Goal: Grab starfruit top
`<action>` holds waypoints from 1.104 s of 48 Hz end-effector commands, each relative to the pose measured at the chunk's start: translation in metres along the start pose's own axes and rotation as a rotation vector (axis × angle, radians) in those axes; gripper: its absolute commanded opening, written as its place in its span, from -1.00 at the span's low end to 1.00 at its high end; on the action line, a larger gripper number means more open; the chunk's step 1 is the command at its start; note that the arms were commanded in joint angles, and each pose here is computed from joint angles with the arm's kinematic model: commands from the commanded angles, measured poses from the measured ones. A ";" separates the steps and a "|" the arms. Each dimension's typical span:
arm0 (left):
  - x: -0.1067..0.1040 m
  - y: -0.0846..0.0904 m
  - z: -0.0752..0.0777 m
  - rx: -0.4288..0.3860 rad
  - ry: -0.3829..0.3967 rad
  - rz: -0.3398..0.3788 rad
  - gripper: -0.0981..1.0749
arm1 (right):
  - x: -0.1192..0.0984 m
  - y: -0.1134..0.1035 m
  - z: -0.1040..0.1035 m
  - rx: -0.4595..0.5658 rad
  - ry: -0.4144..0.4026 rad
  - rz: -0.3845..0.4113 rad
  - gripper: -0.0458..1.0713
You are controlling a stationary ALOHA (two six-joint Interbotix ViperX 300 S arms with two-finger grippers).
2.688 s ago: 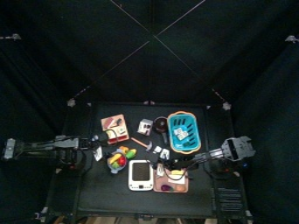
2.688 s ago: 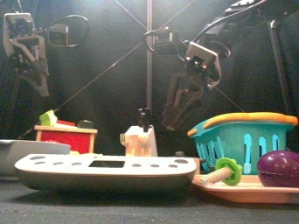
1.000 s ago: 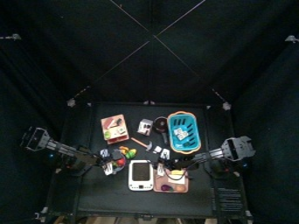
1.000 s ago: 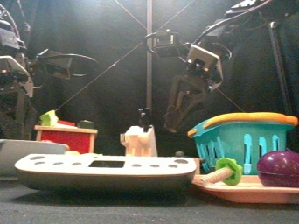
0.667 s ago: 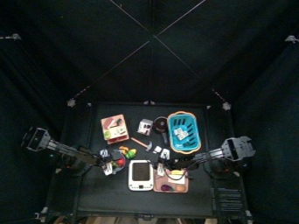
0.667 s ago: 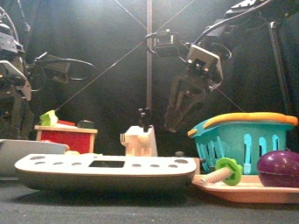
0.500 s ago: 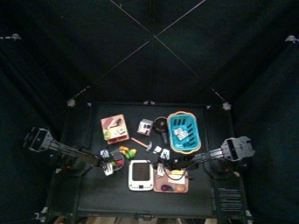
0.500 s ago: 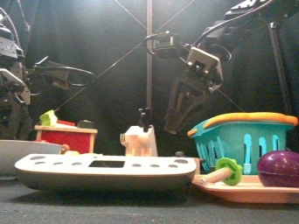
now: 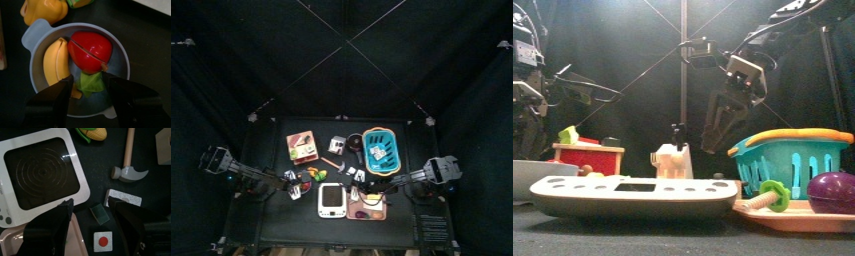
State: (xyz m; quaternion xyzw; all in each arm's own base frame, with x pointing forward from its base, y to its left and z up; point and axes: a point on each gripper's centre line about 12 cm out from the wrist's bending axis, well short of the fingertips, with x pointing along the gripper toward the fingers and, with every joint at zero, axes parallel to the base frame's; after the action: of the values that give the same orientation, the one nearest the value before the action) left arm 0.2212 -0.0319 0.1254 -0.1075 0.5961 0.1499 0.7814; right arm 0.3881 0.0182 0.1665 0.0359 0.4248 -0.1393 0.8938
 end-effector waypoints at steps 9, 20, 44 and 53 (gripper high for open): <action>-0.003 -0.001 0.004 -0.040 0.008 -0.025 0.63 | -0.007 0.000 0.010 0.009 -0.032 0.011 0.70; -0.002 -0.001 0.004 -0.039 0.011 -0.021 0.37 | -0.006 0.000 0.010 0.009 -0.032 0.011 0.70; -0.038 -0.011 0.047 0.027 -0.174 -0.044 0.31 | -0.007 -0.001 0.010 0.010 -0.032 0.010 0.70; -0.043 -0.014 0.054 0.025 -0.198 -0.055 0.30 | -0.006 0.000 0.011 0.006 -0.034 0.011 0.70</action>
State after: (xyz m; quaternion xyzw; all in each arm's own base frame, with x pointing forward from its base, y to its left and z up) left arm 0.2569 -0.0302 0.1705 -0.0952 0.5304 0.1343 0.8316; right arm 0.3882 0.0182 0.1660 0.0350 0.4253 -0.1392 0.8936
